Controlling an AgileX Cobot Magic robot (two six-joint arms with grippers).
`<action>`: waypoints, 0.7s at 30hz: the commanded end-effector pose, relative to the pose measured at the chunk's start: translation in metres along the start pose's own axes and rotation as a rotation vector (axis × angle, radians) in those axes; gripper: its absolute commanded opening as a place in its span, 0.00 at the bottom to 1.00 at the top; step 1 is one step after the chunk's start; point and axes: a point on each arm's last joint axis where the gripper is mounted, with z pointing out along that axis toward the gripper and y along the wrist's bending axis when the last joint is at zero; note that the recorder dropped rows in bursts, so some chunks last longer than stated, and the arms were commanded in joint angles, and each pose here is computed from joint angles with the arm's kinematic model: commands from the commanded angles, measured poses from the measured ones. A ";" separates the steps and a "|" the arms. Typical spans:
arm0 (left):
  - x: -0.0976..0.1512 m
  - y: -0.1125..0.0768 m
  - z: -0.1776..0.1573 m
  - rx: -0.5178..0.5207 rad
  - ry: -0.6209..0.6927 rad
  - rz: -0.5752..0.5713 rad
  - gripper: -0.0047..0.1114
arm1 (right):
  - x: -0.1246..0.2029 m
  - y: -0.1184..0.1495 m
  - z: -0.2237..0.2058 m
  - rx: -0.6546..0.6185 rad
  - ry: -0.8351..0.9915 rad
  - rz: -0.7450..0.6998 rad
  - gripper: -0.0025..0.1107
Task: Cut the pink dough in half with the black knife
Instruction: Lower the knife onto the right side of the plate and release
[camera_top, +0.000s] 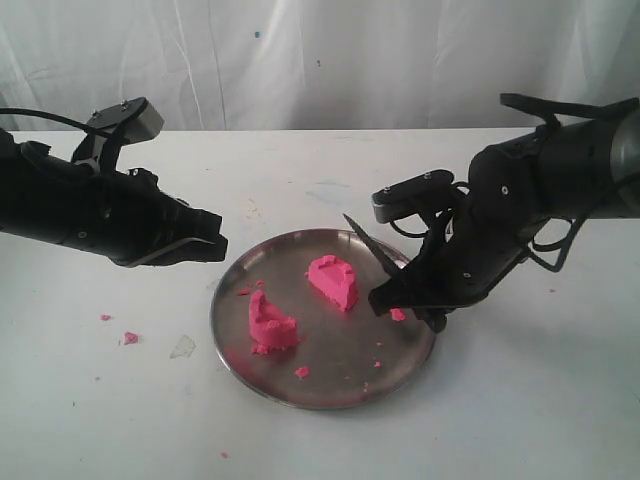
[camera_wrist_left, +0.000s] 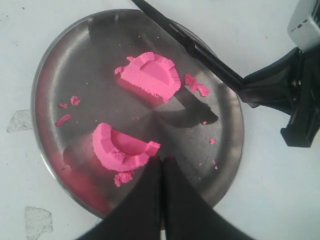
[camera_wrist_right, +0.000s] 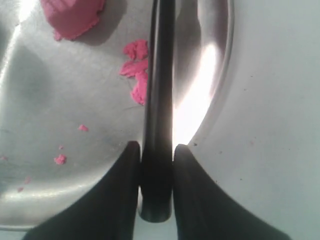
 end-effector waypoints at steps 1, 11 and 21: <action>0.002 -0.002 0.000 0.017 0.005 -0.017 0.04 | 0.003 0.003 -0.001 -0.048 0.030 -0.045 0.02; 0.002 -0.002 0.000 0.017 0.005 -0.017 0.04 | 0.004 0.006 -0.001 -0.077 0.041 -0.087 0.08; 0.002 -0.002 0.000 0.017 0.005 -0.017 0.04 | 0.000 0.005 -0.001 -0.072 -0.002 -0.084 0.42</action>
